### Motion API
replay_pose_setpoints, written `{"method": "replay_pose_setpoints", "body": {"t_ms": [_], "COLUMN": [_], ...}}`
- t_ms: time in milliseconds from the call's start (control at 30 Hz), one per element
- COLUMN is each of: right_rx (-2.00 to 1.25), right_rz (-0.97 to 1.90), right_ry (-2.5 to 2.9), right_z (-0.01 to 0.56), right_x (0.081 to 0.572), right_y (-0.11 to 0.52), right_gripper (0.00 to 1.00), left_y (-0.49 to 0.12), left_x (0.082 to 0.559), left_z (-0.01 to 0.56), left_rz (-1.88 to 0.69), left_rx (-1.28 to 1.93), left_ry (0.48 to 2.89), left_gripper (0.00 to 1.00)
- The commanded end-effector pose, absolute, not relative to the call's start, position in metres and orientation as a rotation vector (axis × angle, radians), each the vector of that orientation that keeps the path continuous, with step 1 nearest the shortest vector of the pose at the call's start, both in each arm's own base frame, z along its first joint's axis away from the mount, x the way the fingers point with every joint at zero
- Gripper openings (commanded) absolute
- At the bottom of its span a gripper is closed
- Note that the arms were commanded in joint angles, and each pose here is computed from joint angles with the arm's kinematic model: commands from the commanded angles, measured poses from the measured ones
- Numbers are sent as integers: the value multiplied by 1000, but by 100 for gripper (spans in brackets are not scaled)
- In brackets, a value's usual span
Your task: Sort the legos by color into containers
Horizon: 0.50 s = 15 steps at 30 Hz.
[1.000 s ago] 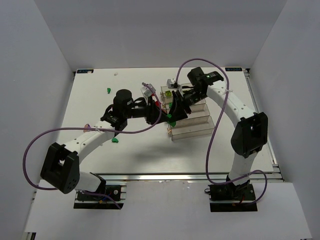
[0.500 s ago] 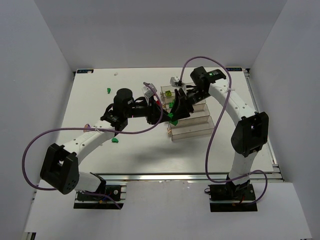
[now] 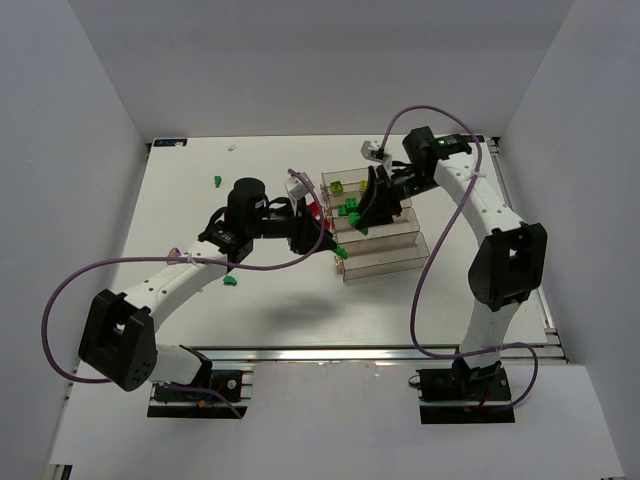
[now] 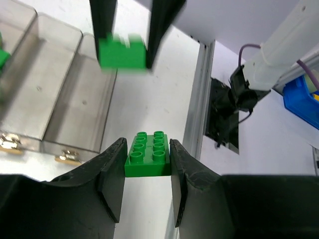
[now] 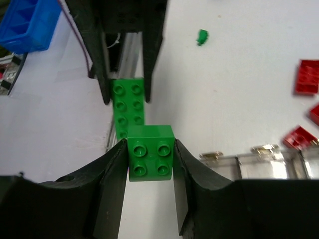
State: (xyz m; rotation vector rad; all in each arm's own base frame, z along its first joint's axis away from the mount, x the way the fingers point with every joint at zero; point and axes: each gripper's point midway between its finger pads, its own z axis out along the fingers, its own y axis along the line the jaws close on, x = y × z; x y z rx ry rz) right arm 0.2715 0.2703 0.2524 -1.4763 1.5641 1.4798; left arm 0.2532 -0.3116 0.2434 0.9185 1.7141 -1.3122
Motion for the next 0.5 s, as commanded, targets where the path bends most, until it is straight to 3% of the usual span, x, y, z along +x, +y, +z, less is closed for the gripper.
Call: {"method": "replay_pose_setpoints", "body": {"t_ms": [0,167,467], "right_rx": [-1440,-1411,-1123], "right_rz": [1420,1379,651], "right_ry": [1532,1620,1905], "right_z": [269,263,205], "right_x": [286,292,413], "right_y": [259,253,219], "right_gripper": [0,0,0], "left_y": [-304,-304,-298], "left_x": [235,237,266], "left_z": [244,244,249], "left_rz": [-1341,-1329,-1234], "left_rx": [959,953,775], "left_ry": [1734,1737,1770], "left_gripper": [0,0,0]}}
